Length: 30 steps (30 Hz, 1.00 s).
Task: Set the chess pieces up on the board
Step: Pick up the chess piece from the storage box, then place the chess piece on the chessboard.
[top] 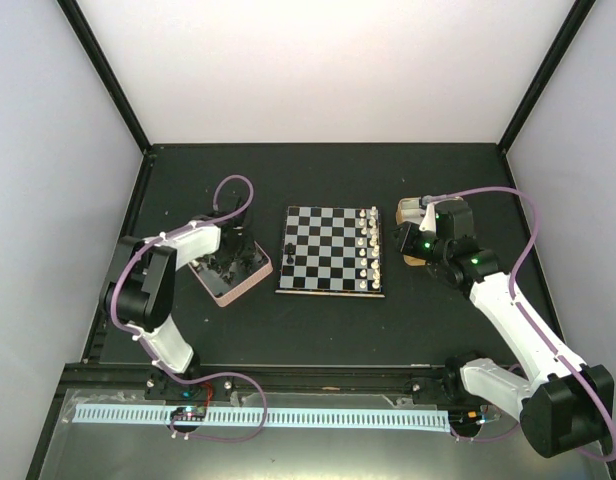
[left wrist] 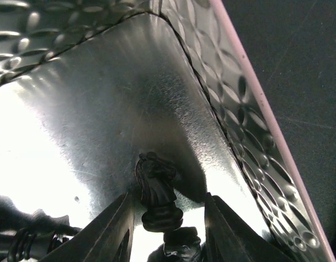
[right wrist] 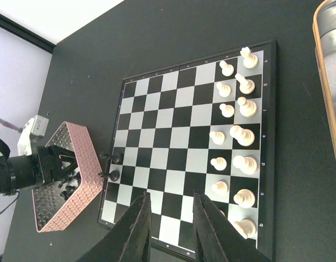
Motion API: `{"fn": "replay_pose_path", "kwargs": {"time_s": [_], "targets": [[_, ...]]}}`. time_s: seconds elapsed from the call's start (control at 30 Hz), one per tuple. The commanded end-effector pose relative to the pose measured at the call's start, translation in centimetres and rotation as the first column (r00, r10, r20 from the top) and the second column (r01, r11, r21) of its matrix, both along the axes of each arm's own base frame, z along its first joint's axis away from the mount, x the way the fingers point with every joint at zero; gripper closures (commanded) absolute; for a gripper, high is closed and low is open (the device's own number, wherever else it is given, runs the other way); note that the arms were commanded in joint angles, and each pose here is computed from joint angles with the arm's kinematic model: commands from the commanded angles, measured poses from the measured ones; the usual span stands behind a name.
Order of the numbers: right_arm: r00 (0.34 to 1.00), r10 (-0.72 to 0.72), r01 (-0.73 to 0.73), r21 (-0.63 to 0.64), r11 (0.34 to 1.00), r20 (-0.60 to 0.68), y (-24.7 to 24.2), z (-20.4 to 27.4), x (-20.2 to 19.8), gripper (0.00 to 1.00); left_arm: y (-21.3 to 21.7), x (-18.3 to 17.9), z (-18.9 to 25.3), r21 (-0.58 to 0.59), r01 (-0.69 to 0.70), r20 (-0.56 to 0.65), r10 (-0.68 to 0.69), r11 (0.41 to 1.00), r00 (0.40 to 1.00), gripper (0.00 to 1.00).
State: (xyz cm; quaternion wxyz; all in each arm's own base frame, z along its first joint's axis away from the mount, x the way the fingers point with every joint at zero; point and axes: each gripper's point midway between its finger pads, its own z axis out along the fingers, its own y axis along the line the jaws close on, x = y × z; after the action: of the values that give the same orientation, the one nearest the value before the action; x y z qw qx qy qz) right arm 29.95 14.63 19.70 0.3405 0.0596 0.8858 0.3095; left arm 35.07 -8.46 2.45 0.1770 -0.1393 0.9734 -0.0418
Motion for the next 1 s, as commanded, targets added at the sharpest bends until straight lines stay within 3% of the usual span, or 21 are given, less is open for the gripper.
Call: {"fn": "replay_pose_path", "kwargs": {"time_s": [0.0,0.53,0.8,0.97], "targets": [[1.0,0.006,-0.006,0.018,1.0,0.016,0.3,0.8,0.1,0.77,0.1,1.8,0.6,-0.008,-0.024,0.037,0.025,1.0,0.999,0.65],[1.0,0.008,-0.009,0.023,1.0,0.023,0.2,1.1,-0.2,0.78,0.3,1.8,1.1,-0.016,-0.019,0.052,0.02,1.0,0.998,0.86],[0.988,0.146,-0.152,0.119,0.981,0.056,2.9,3.0,-0.5,0.77,-0.7,1.5,9.0,-0.098,0.036,0.231,-0.012,0.995,0.973,0.86],[0.957,0.278,-0.29,0.242,0.926,0.081,5.9,4.5,-1.0,0.73,-5.1,0.5,15.2,-0.237,0.281,0.415,-0.164,0.93,0.895,0.85]]}}
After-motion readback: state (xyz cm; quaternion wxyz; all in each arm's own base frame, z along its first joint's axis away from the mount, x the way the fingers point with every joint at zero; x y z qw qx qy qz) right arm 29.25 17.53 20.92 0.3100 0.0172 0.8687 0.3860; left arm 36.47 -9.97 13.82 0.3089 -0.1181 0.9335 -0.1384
